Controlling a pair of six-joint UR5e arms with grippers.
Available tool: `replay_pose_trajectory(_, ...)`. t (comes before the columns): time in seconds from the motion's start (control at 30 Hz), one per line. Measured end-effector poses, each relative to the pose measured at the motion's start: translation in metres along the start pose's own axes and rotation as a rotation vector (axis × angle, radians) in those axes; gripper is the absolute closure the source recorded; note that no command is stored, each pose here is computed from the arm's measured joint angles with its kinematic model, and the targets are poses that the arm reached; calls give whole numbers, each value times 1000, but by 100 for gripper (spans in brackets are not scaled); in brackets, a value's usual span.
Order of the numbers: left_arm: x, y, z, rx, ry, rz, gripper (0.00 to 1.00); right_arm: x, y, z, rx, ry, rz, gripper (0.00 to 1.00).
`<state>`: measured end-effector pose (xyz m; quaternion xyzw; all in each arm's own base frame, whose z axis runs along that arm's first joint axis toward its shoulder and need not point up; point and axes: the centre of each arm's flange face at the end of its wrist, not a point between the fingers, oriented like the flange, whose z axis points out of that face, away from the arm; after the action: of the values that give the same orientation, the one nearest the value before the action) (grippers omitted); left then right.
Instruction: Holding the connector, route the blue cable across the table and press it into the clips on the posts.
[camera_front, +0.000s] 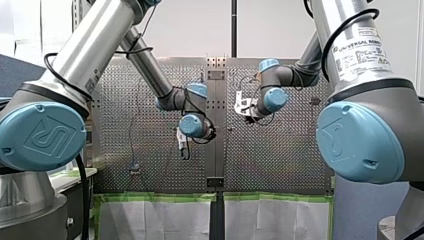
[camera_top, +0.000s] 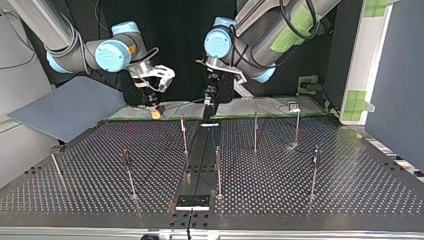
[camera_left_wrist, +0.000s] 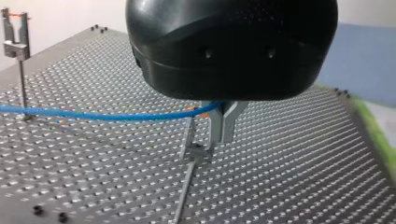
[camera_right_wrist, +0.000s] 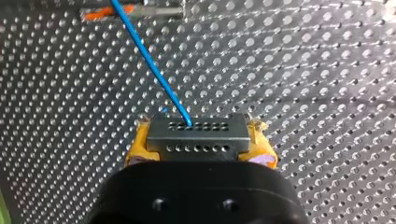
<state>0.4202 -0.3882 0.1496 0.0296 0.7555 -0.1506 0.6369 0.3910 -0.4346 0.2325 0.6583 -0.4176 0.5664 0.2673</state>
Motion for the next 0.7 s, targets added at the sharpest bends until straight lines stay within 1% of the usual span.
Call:
replay_pose_trajectory(0.03, 3, 1, -2, 4, 5, -2, 99, -2, 1, 0, -3, -4, -7, 100)
replay_pose_trajectory(0.13, 9, 3, -6, 21, 18, -8, 99, -11, 4, 3, -9, -19, -16, 100)
replay_pose_trajectory(0.23, 8, 1, -4, 44, 19, -14, 99, -22, 7, 7, -14, -39, -17, 100)
replay_pose_trajectory(0.37, 0, -5, 3, 76, 6, -28, 99, -32, 12, 11, -22, -56, -15, 100)
replay_pose_trajectory(0.53, -9, -12, 13, 103, -10, -47, 99, -34, 19, 15, -33, -44, -10, 100)
replay_pose_trajectory(0.6, -8, -14, 18, 105, -2, -47, 99, -33, 22, 16, -36, -35, -7, 100)
replay_pose_trajectory(0.7, -3, -13, 27, 98, 14, -41, 99, -32, 27, 18, -42, -25, -2, 100)
